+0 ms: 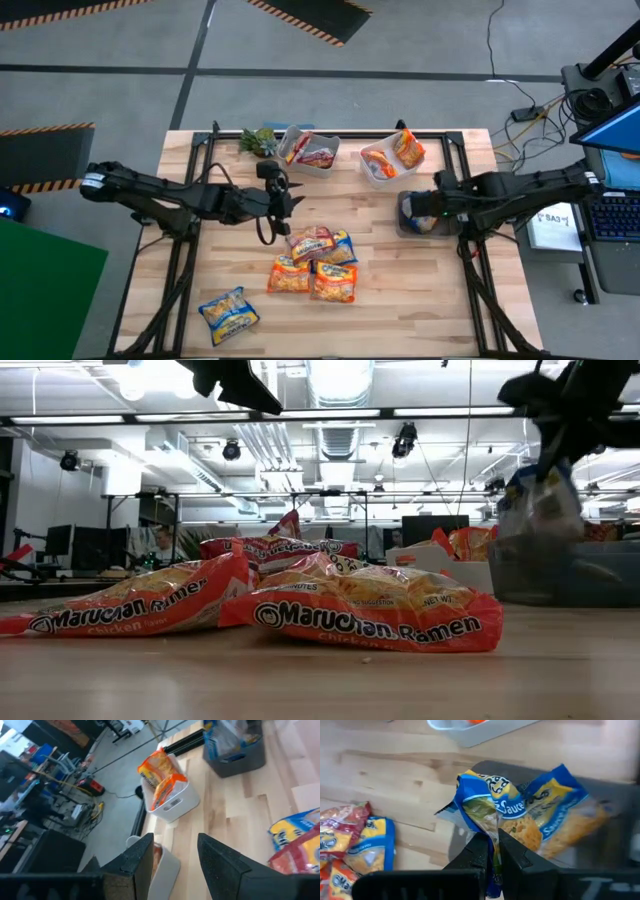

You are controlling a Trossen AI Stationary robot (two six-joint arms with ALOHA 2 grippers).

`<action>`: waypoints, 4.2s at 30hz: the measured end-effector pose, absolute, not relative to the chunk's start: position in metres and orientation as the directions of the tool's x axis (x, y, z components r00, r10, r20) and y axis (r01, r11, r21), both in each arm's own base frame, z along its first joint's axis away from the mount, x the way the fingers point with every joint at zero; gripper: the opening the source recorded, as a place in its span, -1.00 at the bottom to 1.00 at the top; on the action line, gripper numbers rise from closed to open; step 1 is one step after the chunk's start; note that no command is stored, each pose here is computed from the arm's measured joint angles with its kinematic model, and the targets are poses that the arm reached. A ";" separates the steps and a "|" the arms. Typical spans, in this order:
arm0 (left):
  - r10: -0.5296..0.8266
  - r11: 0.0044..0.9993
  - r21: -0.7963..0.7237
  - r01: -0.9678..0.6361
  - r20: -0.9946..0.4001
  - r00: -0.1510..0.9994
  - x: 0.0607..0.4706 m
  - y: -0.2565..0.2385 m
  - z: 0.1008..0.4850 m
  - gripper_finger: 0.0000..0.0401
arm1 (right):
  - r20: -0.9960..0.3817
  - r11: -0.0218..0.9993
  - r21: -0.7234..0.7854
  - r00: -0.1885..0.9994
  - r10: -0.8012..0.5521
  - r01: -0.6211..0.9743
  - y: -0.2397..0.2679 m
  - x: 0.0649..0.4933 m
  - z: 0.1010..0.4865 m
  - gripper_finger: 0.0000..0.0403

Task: Sort Maruchan noodles
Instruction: Put the blue noodle pack into the black bin, then put the red noodle pack into the gray bin

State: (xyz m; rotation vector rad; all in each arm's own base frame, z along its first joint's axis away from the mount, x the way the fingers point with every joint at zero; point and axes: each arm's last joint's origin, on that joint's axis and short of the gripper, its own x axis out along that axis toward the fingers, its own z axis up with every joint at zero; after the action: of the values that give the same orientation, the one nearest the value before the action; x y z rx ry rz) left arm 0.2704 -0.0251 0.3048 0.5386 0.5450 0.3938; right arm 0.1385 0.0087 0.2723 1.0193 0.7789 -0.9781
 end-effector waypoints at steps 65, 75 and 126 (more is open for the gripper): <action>0.090 0.985 -0.046 -0.166 -0.687 0.721 0.242 -0.054 0.214 -0.32 | -0.542 0.964 0.141 0.833 -0.115 0.225 0.029 0.268 0.269 0.12; 0.062 0.981 -0.094 -0.170 -0.676 0.734 0.237 -0.062 0.204 -0.32 | -0.590 0.999 0.009 0.807 -0.026 0.038 0.041 0.332 0.234 0.12; 0.309 0.920 0.370 -0.130 -0.479 0.822 0.256 -0.061 0.263 -0.32 | -0.742 0.991 -0.100 0.671 -0.013 -0.092 0.055 0.416 0.179 -0.92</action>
State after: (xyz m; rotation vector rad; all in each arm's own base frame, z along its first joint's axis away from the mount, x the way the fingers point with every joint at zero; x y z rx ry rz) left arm 0.2560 -0.0611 0.2631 0.3313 0.5609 0.2380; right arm 0.4156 0.0552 0.1794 -0.1335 0.8352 0.0449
